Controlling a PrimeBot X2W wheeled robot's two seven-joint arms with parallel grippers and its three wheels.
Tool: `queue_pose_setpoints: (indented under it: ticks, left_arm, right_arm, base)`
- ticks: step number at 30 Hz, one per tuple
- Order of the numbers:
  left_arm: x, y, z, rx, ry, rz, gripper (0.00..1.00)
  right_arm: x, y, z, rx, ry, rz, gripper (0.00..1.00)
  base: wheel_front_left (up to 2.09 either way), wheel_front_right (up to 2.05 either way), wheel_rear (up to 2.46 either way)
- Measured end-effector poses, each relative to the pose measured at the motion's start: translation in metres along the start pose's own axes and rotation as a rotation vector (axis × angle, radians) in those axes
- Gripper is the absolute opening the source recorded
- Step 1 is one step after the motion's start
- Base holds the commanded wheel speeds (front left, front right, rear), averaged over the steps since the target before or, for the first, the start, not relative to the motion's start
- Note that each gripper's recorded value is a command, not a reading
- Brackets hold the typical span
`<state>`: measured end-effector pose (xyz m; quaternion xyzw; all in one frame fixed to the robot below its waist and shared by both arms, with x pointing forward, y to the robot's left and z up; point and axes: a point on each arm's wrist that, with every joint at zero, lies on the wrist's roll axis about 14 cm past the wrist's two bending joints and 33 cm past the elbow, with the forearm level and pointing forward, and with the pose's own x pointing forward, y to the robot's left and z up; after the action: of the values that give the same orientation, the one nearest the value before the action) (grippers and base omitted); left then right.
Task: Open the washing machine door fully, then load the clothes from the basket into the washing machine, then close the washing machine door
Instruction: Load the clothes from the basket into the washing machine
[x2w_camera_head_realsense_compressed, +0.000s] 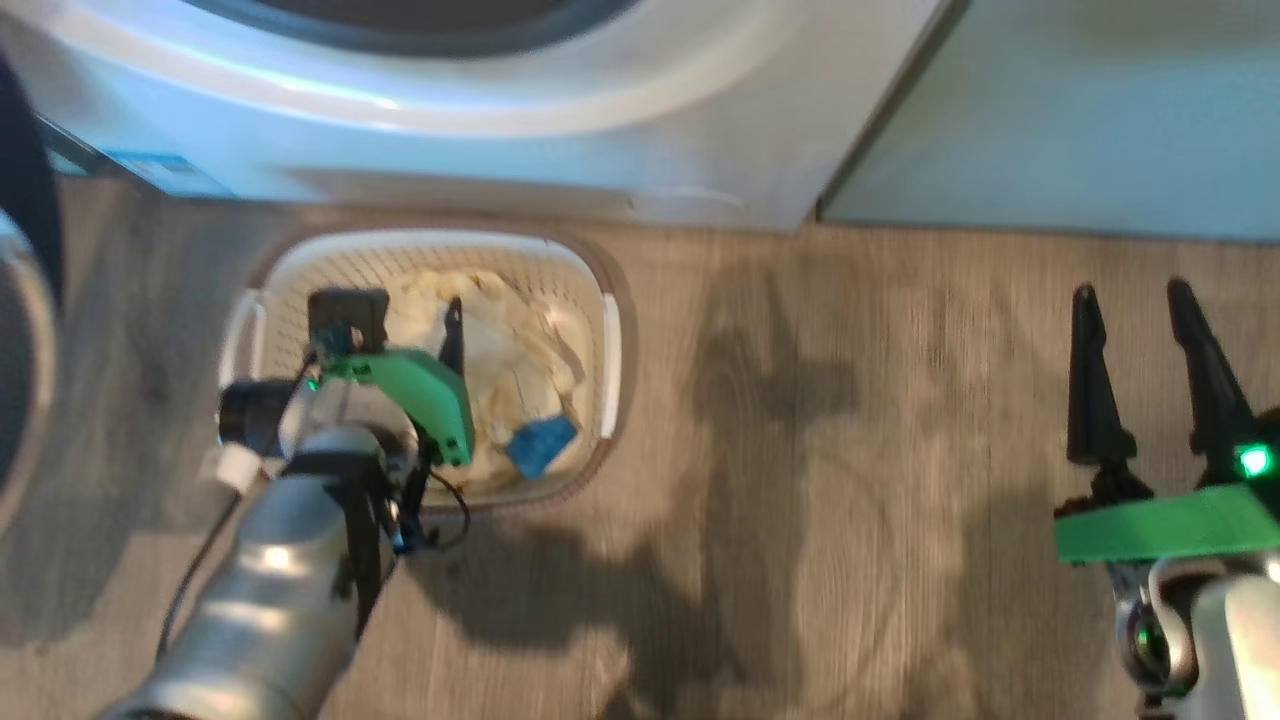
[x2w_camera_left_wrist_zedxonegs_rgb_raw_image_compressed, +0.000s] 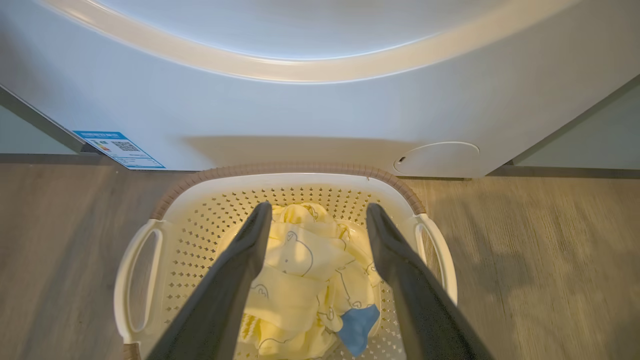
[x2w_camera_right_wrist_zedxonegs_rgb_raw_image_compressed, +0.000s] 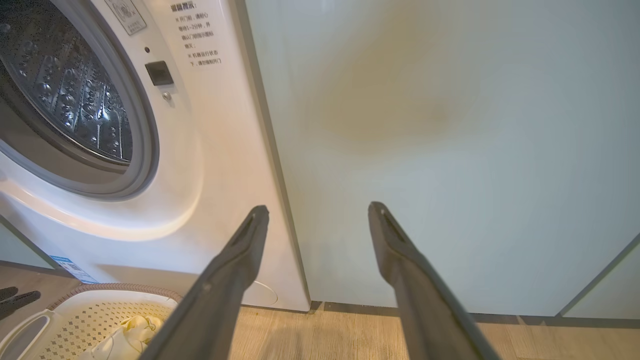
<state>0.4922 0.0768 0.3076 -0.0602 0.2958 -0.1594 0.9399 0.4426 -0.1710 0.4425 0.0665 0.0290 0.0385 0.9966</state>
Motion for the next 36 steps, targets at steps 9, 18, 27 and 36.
queue_pose_setpoints:
  ticks: [9,18,27,36]
  left_arm:
    - [0.046,0.008,-0.056,-0.039,0.188,-0.027,1.0]
    - [0.072,0.016,-0.101,-0.073,0.33,-0.025,1.0]
    - [0.093,0.013,-0.149,-0.121,0.481,-0.053,1.0]
    - [0.11,0.031,-0.173,-0.088,0.518,-0.044,1.0]
  right_arm:
    - [0.022,-0.013,-0.036,0.001,0.064,-0.02,1.0]
    - [0.034,-0.022,-0.065,0.005,0.111,-0.034,1.0]
    - [0.041,-0.032,-0.096,0.003,0.166,-0.047,1.0]
    - [0.039,-0.039,-0.121,0.013,0.218,-0.066,1.0]
  base:
    - [0.0,0.0,0.0]
    - [0.0,0.0,0.0]
    - [0.0,0.0,0.0]
    - [0.0,0.0,0.0]
